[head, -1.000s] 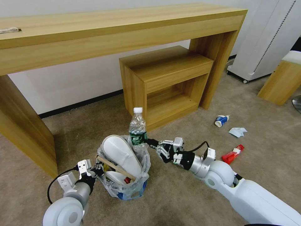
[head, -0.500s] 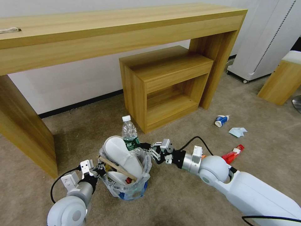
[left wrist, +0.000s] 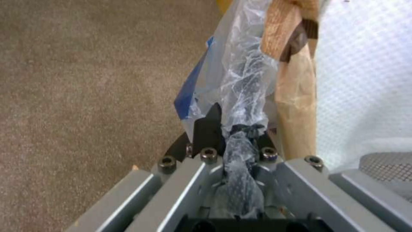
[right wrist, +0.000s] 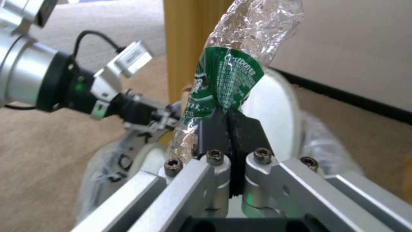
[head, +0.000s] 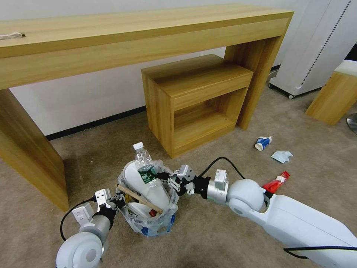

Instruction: Pick up the trash bin and place the garbage on the floor into it.

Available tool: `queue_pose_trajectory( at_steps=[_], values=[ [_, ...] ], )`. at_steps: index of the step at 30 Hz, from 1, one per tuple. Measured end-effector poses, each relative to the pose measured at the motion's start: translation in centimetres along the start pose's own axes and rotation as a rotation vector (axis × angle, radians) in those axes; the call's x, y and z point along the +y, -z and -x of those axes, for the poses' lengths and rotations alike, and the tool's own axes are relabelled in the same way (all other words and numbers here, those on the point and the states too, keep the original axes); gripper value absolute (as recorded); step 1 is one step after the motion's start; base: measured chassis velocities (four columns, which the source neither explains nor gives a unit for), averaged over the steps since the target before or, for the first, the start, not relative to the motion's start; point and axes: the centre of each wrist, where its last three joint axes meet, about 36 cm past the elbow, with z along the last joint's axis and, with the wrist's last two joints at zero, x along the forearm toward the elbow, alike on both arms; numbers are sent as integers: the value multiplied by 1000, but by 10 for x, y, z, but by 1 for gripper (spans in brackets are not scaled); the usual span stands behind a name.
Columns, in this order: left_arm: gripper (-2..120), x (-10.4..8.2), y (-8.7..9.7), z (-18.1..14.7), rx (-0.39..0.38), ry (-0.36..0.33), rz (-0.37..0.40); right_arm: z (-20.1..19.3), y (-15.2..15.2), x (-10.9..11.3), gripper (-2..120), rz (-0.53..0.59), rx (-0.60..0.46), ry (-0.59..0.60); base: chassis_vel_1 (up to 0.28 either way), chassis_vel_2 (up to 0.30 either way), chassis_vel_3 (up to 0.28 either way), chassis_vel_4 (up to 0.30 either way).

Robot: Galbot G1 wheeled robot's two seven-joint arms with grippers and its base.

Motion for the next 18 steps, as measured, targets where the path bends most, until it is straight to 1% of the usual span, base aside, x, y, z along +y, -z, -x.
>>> queue_pose_trajectory(
  at_steps=[9,18],
  values=[
    [1,0,3,-4,-16,5,-8,18,-5,16,0,8,67,44,0,0,0,0],
    [1,-1,6,-6,-26,4,-9,24,-9,22,0,7,108,50,0,0,0,0]
  ],
)
